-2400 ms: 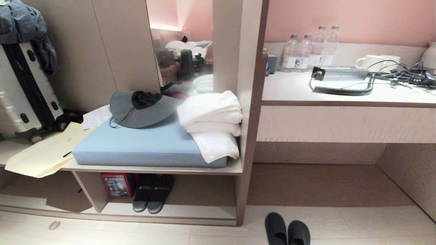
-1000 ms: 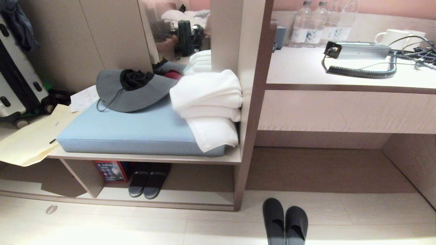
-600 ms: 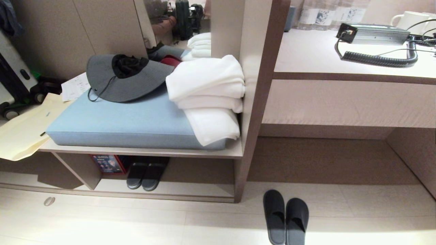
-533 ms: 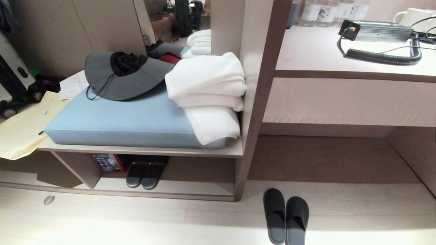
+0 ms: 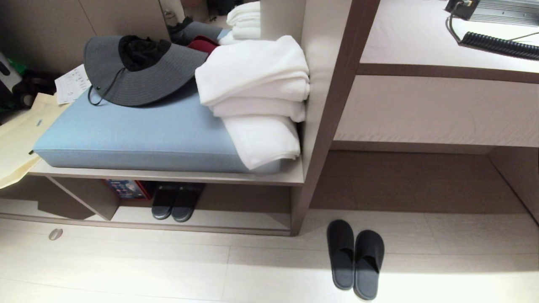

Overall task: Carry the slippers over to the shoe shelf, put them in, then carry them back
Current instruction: Pick up the slippers on the floor

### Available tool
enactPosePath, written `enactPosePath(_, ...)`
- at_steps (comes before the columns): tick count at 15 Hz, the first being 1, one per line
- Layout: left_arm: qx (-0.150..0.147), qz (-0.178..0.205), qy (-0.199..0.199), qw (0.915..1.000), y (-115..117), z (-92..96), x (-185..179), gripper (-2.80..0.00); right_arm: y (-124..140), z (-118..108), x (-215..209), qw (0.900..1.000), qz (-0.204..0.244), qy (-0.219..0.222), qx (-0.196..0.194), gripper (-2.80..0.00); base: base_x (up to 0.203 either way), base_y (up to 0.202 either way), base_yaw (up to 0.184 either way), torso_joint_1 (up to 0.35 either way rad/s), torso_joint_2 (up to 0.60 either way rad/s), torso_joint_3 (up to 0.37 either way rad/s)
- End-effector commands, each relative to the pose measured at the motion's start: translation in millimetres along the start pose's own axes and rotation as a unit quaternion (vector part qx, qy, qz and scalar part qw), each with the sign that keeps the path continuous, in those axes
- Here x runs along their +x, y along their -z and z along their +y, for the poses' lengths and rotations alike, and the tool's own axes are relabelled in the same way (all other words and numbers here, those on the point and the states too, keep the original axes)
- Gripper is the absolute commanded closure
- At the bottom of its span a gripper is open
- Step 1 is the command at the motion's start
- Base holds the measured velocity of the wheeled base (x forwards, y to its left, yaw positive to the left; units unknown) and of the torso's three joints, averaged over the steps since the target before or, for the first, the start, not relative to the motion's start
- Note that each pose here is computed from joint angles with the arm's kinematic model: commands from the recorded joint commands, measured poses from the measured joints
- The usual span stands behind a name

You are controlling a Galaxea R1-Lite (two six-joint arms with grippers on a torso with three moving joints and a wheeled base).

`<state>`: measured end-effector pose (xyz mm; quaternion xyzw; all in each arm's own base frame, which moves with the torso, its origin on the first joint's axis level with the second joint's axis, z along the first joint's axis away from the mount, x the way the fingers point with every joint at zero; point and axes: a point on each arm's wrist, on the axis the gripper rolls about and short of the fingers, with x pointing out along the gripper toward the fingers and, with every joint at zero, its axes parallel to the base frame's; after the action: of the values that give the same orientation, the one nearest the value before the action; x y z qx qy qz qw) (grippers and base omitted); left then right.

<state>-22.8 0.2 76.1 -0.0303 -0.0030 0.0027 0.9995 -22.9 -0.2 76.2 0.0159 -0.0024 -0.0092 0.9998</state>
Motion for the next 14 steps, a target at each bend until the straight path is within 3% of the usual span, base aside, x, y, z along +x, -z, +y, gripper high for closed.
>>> enactPosePath(1,0.000,0.000,0.000,1.0000,0.0,0.0,0.0,0.00,0.0,0.0,0.0,1.000,0.000,0.000,0.000,0.00,0.000,0.000,0.000,0.002,0.01,-0.194)
enactPosePath(14,-0.002,0.000,0.000,1.0000,0.0,0.0,0.0,0.00,0.1,0.0,-0.1,1.000,-0.001,0.000,0.000,0.00,0.000,0.000,0.000,0.001,0.00,-0.198)
